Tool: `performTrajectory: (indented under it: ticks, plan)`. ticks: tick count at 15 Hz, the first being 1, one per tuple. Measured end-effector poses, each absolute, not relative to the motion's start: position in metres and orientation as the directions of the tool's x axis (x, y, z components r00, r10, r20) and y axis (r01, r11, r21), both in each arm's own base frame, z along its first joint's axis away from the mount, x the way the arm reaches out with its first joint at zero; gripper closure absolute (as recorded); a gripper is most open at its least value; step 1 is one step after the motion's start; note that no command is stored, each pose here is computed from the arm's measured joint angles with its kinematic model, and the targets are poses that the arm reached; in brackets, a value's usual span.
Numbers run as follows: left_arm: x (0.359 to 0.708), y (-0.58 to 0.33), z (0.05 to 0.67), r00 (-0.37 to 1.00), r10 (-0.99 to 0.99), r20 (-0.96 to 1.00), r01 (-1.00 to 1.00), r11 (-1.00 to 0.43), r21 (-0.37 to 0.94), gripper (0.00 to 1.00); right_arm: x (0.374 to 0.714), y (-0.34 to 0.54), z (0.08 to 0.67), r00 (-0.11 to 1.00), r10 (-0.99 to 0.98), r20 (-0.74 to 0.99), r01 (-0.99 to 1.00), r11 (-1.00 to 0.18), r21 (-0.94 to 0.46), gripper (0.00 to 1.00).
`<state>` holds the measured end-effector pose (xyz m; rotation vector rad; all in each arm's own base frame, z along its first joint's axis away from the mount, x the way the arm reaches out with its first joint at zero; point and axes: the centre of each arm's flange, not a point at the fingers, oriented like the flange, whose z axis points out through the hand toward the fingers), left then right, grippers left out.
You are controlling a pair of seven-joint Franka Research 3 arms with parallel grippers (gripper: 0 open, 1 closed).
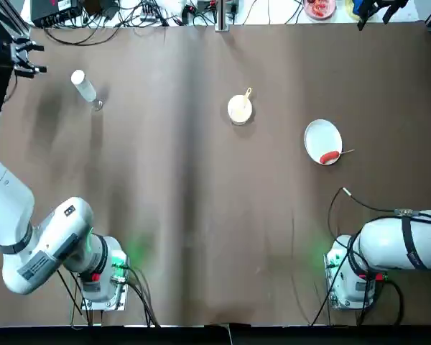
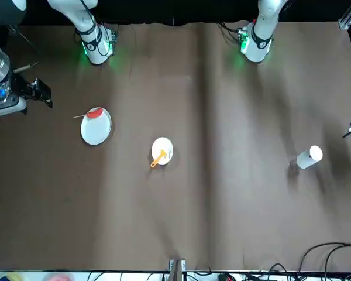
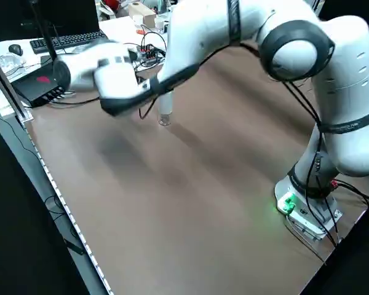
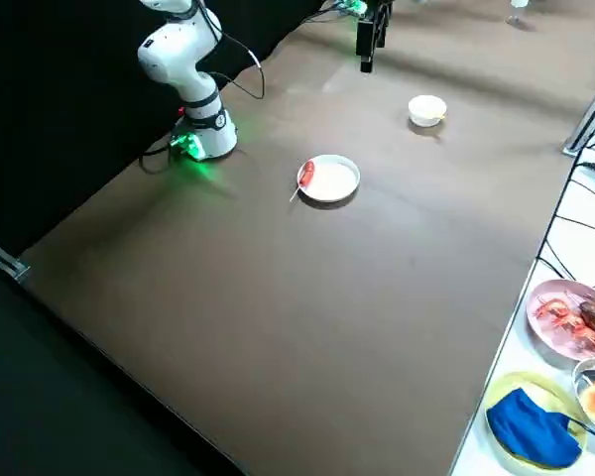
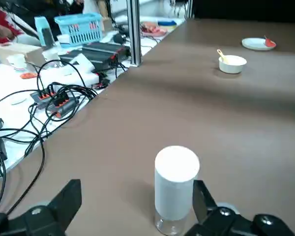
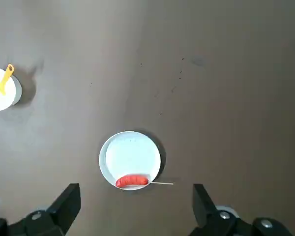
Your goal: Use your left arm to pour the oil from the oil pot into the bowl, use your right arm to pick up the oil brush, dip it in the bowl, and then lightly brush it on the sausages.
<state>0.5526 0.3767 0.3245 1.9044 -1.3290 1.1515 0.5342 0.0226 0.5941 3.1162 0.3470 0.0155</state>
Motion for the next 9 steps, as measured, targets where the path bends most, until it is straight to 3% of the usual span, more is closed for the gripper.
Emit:
performTrajectory:
  ticks: [4, 9]
  plan:
    - [0.54, 0.394, 0.259, 0.15, -0.327, 0.933, -0.904, -0.428, -0.004, 0.0, 0.534, 0.023, 0.594, 0.975, 0.221, 0.007, 0.221, -0.975, 0.007, 0.0]
    - [0.533, 0.397, 0.229, 0.163, -0.241, 0.957, -0.891, -0.453, 0.037, 0.0, 0.534, 0.024, 0.593, 0.975, 0.222, 0.002, 0.222, -0.975, 0.006, 0.0]
